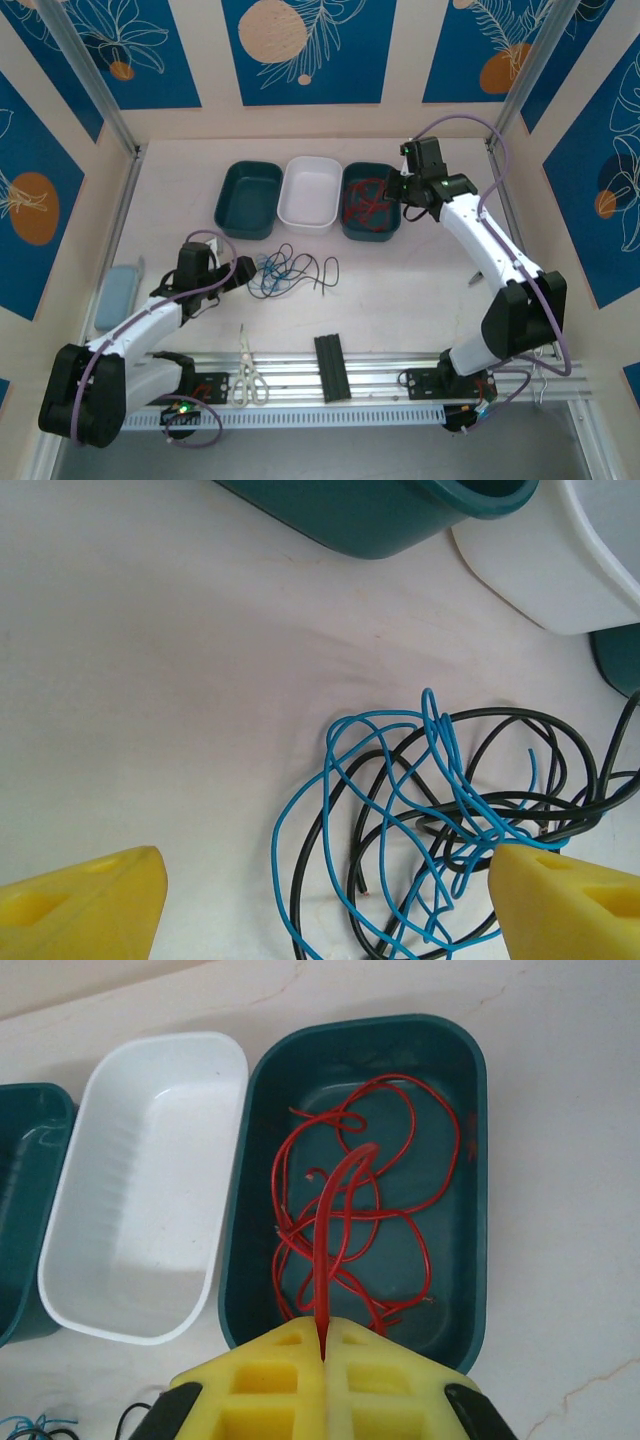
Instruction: Untangle the cables
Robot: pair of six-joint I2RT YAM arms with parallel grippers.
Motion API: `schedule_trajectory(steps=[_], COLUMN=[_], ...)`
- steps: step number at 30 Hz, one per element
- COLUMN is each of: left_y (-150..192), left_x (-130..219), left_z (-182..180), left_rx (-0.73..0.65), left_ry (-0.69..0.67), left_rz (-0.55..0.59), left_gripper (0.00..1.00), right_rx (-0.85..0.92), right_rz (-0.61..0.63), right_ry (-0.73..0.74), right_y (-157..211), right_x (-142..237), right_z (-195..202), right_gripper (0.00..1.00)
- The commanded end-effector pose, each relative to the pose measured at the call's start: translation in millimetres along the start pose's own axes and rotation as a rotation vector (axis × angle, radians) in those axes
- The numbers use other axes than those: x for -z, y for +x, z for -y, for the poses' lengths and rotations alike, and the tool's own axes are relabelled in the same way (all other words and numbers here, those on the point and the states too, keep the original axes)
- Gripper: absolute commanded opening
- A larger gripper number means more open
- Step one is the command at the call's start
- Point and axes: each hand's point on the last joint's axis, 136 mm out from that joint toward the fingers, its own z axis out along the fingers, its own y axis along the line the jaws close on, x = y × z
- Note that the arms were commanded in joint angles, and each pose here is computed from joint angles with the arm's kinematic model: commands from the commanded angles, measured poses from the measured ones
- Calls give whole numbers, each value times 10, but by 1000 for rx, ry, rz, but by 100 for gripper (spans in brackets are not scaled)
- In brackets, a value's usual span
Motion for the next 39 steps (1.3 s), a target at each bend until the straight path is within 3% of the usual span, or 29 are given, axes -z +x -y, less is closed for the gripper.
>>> schedule_trajectory(steps=[1, 11, 24, 39], left_y=[-124, -95, -99, -99], left_x=[66, 96, 123, 132], left_z=[27, -19, -26, -34], left_rx=[-18, -26, -33, -39], left_ry=[-10, -28, -32, -34], left_rz=[36, 39, 47, 53], left_gripper=[84, 89, 100, 100], right_rx=[-15, -29, -33, -8], right_rz=[32, -41, -233, -332], right_ry=[-51, -51, 39, 135], right_y=[-192, -130, 308, 542], right_x=[-47, -419, -858, -1168], right_z=[-124, -125, 116, 333], right_gripper=[0, 0, 0, 0])
